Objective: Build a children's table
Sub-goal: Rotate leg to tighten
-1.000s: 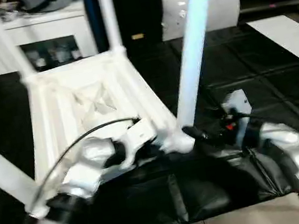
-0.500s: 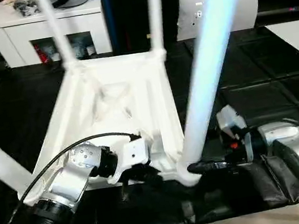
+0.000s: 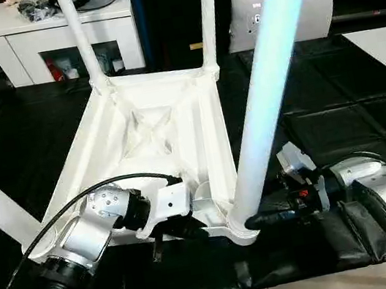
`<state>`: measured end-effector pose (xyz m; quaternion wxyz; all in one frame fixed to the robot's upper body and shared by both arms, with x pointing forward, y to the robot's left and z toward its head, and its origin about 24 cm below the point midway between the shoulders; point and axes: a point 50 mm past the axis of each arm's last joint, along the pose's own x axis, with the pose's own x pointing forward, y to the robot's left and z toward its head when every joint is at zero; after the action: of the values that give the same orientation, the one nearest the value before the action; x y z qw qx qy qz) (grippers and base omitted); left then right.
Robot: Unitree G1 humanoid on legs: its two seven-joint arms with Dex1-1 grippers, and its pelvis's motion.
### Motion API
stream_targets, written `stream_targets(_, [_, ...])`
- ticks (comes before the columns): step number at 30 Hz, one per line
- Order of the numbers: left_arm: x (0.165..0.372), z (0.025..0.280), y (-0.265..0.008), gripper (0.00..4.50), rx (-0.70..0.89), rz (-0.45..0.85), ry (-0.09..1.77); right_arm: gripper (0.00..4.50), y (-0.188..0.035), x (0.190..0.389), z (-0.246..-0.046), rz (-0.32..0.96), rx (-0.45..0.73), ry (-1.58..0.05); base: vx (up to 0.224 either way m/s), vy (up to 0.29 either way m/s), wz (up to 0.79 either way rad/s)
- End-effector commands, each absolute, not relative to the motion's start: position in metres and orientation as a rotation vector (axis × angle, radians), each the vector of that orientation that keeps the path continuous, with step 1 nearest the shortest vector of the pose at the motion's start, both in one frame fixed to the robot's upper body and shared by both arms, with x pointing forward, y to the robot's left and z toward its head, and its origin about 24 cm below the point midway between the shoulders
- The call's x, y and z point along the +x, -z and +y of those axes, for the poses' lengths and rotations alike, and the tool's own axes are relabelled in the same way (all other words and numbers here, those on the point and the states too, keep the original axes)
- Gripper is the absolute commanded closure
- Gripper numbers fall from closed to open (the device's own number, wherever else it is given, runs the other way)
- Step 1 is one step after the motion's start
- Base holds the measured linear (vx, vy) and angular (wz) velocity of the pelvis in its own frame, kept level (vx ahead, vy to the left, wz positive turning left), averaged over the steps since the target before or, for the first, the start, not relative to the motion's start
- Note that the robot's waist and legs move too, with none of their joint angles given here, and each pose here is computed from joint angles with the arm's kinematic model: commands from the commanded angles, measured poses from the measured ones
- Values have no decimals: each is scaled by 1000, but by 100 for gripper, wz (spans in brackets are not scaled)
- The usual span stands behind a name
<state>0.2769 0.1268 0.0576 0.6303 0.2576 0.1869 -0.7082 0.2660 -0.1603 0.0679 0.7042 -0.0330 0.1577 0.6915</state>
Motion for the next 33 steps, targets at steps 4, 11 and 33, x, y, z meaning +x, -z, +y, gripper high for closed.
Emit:
stream_targets(4, [278,121,-69,450,638,372,1672,240,-68,265,-156,352,-63,-1575,0,0,0])
stream_targets(11, [283,119,-70,450,597,383,1610,256,-70,263,-148,327,4,-1566,0,0,0])
stream_targets(33, [325,43,-82,450,306,309,926,259,-66,318,-79,251,135,-565,0,0,0])
